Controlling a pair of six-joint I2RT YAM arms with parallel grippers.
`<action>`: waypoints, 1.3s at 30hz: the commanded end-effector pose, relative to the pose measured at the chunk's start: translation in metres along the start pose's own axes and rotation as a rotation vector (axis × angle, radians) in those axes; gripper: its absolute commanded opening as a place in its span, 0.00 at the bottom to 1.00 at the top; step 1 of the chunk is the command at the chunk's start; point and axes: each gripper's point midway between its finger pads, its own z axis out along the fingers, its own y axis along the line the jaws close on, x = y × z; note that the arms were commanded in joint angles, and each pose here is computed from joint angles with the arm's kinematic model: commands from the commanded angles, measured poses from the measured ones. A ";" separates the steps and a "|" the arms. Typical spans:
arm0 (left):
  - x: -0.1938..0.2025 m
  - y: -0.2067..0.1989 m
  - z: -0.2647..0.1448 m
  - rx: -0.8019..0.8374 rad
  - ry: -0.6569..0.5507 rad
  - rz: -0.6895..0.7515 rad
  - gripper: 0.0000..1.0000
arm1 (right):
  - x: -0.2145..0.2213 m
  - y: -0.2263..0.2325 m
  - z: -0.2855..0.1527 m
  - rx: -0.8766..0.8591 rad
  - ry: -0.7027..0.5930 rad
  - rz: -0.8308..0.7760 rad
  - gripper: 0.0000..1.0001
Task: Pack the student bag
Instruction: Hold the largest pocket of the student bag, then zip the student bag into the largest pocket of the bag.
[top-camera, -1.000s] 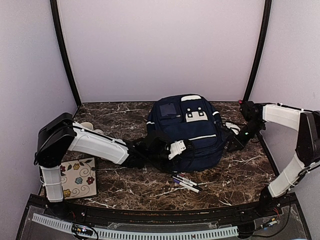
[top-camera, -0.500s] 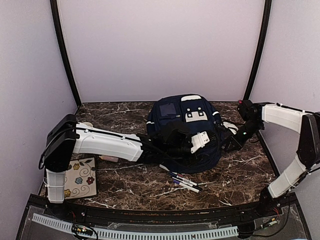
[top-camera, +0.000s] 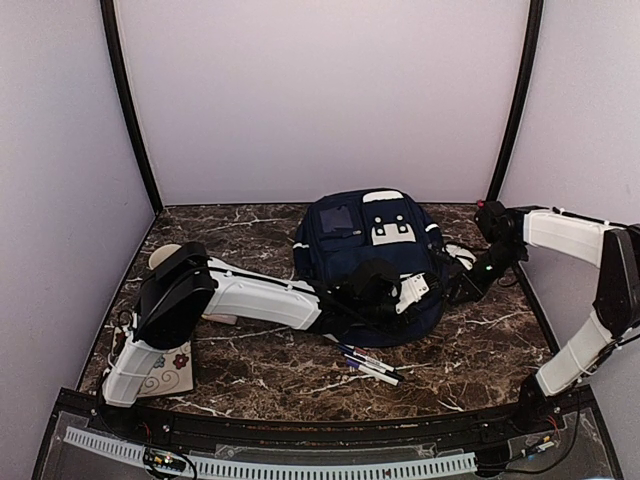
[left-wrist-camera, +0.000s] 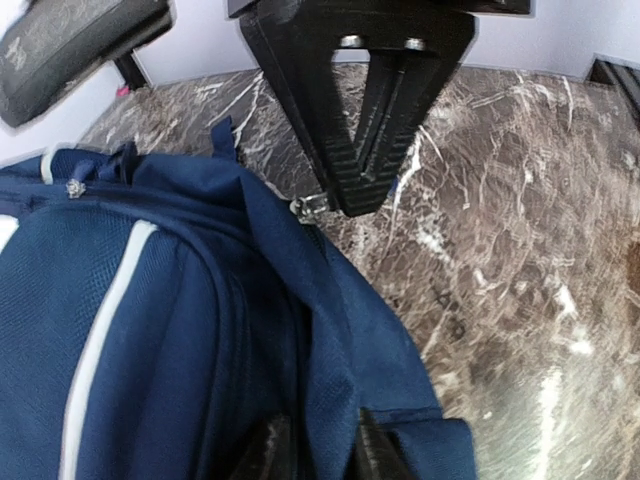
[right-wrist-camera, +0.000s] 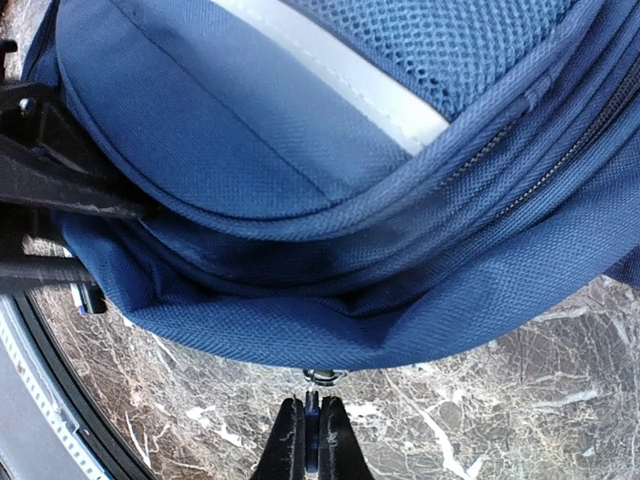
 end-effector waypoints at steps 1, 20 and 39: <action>-0.020 0.003 -0.006 0.001 -0.029 -0.010 0.16 | 0.004 0.002 0.000 0.013 0.004 -0.012 0.00; -0.015 -0.002 -0.019 0.026 -0.028 -0.016 0.00 | -0.016 -0.134 0.010 0.190 -0.039 0.254 0.00; -0.011 -0.008 -0.020 0.048 -0.036 -0.034 0.00 | -0.045 -0.182 0.015 0.240 -0.130 0.346 0.00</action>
